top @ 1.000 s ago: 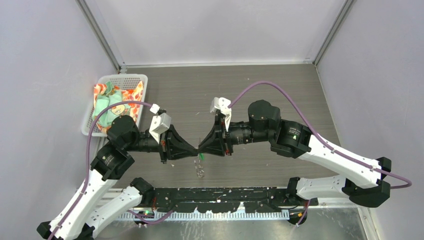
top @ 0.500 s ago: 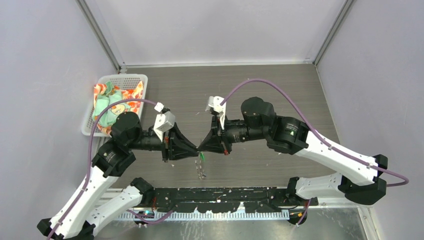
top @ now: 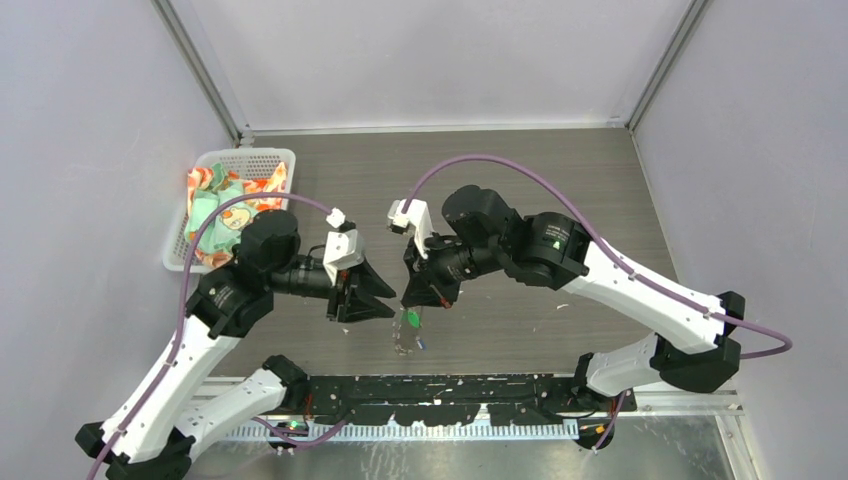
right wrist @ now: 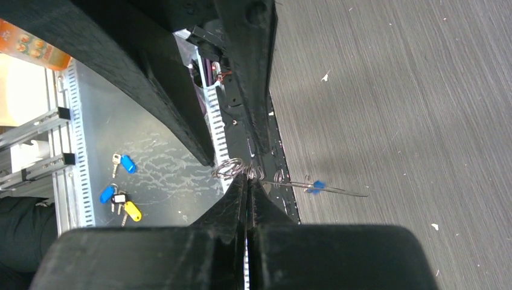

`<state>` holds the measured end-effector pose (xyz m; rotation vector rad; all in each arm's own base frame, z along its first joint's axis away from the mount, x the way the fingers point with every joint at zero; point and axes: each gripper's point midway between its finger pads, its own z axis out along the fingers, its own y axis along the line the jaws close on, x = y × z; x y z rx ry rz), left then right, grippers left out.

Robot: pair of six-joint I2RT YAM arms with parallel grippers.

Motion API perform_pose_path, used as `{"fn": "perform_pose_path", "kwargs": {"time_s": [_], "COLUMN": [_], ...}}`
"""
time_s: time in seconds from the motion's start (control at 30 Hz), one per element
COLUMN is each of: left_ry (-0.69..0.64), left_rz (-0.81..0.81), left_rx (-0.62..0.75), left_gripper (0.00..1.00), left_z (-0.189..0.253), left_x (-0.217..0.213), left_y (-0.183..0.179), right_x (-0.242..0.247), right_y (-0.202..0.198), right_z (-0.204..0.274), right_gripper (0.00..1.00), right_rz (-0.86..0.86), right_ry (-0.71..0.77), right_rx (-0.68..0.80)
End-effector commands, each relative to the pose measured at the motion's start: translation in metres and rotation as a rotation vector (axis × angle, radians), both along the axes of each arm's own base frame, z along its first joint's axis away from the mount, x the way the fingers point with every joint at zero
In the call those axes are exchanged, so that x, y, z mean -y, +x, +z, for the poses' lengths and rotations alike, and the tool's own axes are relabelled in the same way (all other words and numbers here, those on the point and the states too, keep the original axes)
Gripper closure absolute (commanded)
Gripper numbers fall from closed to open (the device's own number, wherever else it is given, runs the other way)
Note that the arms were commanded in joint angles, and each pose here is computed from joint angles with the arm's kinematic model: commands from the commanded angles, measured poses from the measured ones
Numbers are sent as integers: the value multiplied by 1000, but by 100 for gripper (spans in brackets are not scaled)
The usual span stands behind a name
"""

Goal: Put the keys on the keyring

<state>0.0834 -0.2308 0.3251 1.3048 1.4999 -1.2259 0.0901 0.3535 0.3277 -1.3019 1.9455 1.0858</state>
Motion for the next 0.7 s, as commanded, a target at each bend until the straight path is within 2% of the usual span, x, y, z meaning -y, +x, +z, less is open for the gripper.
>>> {"fn": "perform_pose_path", "kwargs": {"time_s": [0.0, 0.2, 0.33, 0.67], "left_ry": [10, 34, 25, 3], "left_rz": [-44, -50, -59, -98], "left_rx": [16, 34, 41, 36], "left_gripper": [63, 64, 69, 73], "left_z": [4, -3, 1, 8], "left_x": [3, 3, 3, 3], "left_y": [0, 3, 2, -6], "right_x": [-2, -6, -8, -14], "right_y": [-1, -5, -7, -10], "right_z": [25, 27, 25, 20], "right_gripper": [99, 99, 99, 99], "right_rz": [21, 50, 69, 105], "right_ry": [42, 41, 33, 0], "right_rx": [35, 30, 24, 11]}}
